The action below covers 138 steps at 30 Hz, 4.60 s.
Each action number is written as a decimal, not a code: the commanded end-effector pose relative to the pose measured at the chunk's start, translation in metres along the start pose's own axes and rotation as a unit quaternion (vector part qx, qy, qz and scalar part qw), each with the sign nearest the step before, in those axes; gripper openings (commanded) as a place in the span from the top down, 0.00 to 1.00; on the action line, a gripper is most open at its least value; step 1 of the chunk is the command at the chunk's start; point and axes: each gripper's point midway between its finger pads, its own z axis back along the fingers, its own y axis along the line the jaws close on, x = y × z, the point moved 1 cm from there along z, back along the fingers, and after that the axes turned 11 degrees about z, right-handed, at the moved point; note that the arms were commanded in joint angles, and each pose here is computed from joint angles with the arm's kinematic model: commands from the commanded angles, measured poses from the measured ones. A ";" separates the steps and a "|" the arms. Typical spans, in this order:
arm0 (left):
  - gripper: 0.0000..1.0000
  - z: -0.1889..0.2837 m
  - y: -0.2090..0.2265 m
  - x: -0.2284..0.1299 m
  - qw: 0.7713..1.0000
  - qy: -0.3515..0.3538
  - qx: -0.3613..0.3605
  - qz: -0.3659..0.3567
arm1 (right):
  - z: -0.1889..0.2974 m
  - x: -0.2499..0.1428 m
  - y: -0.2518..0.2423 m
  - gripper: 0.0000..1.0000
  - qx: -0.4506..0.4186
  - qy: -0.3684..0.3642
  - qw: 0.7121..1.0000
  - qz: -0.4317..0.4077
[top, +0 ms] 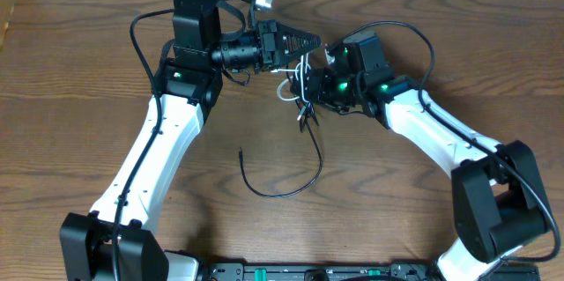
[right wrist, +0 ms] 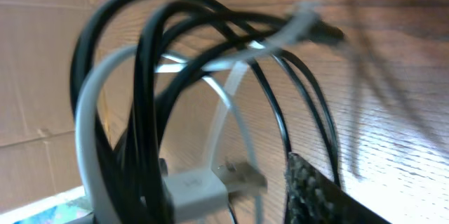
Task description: Untangle cables
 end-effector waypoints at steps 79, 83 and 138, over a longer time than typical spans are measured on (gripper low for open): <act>0.35 -0.017 0.211 -0.076 0.871 0.071 0.477 -0.088 | 0.187 -0.003 -0.123 0.30 -0.178 -0.017 0.984 -0.018; 0.27 -0.054 0.213 -0.080 0.901 0.091 0.413 -0.099 | 0.180 0.004 -0.093 0.36 -0.083 -0.025 0.996 0.027; 0.21 -0.120 0.196 -0.102 0.938 0.143 0.273 -0.158 | 0.297 -0.100 -0.242 0.01 -0.513 0.100 0.815 -0.251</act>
